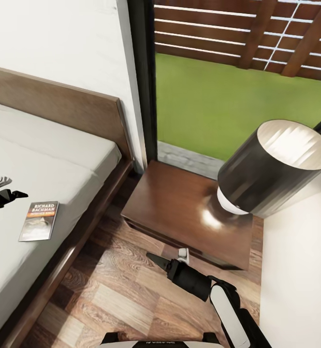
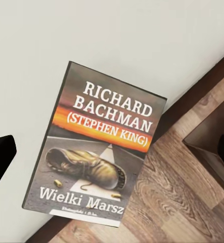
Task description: In the bedroom, move the book from the bed onto either nightstand, and place the two sandals side by side next to the bed.
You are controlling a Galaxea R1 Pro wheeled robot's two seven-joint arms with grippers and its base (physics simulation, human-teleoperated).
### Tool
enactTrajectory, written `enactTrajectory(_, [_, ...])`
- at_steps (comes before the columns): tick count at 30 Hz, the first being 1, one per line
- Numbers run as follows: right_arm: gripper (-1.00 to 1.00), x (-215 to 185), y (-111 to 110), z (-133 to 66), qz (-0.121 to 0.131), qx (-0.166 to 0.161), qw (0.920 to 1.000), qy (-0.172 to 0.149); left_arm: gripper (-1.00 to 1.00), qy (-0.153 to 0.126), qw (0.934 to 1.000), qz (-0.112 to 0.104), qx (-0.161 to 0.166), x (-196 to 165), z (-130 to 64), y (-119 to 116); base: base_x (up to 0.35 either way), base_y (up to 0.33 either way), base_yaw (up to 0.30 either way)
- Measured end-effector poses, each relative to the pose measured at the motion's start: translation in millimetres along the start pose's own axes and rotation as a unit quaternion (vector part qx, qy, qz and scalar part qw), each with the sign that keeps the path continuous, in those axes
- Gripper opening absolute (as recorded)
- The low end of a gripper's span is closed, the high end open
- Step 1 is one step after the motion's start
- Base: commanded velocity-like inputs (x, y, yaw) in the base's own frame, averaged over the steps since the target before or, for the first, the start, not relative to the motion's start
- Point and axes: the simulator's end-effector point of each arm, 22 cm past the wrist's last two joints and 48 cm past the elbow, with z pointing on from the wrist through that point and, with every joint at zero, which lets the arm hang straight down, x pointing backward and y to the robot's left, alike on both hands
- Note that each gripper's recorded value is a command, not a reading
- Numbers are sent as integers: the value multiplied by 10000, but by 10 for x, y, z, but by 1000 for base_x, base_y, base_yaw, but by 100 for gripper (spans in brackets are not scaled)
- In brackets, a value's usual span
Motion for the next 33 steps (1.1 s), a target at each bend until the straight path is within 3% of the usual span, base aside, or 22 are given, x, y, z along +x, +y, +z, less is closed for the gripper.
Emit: enactTrajectory(33, [100,-75,187,20,-299,-19,9995,-72,100,-123,9998,27,149,-64,-211,-98,0,0,0])
